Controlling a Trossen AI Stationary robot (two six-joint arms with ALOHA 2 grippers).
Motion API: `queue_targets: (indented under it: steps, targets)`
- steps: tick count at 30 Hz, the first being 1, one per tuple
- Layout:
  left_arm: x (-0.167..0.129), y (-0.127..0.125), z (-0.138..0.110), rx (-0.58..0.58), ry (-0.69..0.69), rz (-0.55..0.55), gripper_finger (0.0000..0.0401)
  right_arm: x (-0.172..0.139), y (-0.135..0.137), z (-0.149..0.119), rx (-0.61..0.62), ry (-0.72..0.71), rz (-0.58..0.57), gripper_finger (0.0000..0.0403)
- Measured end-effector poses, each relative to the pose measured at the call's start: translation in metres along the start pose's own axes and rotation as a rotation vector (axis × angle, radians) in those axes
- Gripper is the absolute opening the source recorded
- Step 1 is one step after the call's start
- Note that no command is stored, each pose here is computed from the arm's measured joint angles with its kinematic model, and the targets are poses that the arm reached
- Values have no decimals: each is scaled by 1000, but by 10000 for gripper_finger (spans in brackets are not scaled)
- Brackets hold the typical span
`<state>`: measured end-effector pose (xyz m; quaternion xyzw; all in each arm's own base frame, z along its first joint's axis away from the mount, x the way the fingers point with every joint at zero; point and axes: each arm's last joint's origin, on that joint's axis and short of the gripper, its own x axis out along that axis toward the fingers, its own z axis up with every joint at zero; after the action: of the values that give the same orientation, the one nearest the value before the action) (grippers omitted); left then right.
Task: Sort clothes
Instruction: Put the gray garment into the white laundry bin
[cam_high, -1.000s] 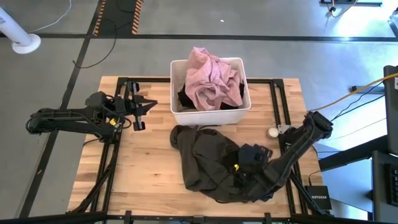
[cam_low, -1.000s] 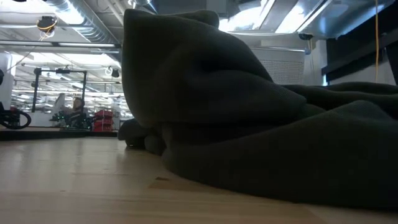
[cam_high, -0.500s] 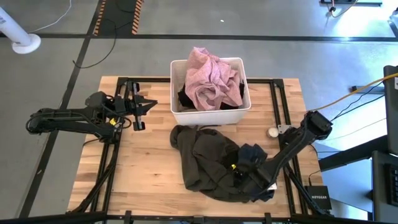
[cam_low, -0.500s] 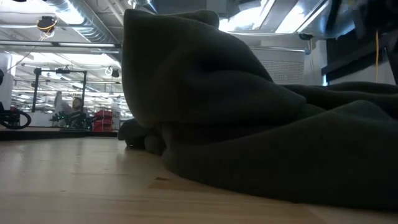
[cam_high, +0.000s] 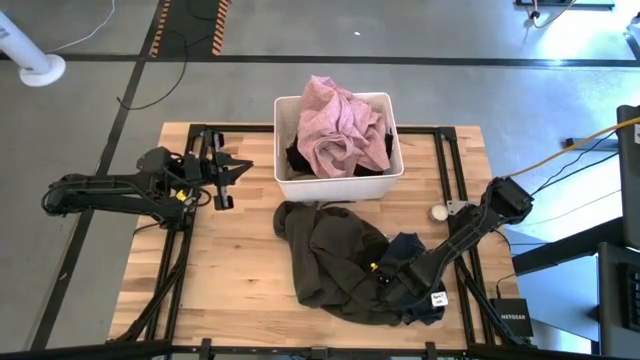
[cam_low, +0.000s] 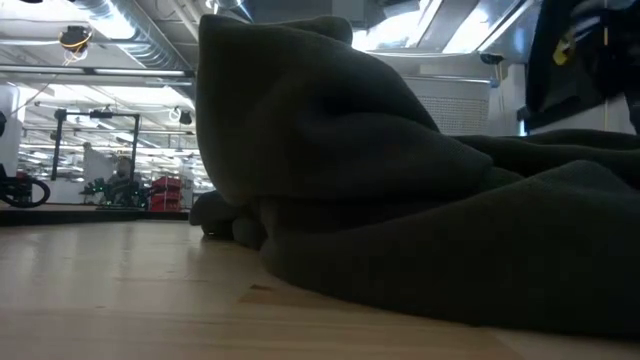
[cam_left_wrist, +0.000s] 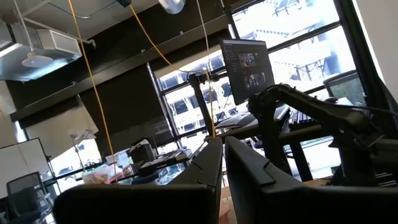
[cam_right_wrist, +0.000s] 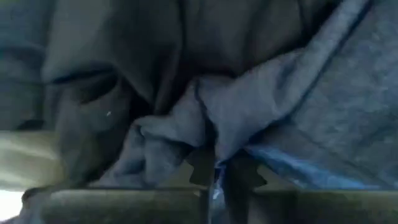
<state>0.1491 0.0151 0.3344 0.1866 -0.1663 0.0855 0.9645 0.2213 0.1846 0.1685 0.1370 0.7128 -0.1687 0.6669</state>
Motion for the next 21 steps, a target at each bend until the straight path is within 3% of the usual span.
queue_targets:
  steps: [5,9,15,21]
  targets:
    - [0,0,0,1,0,0,15,-44,7,4,-26,-39,-57,13]
    - [0,0,0,0,0,0,15,-89,11,8,-64,-157,-82,14]
    - [0,0,0,0,0,0,15,-155,7,12,-102,-412,-132,10]
    - [0,0,0,3,0,0,15,-218,-5,16,-129,-768,-167,11]
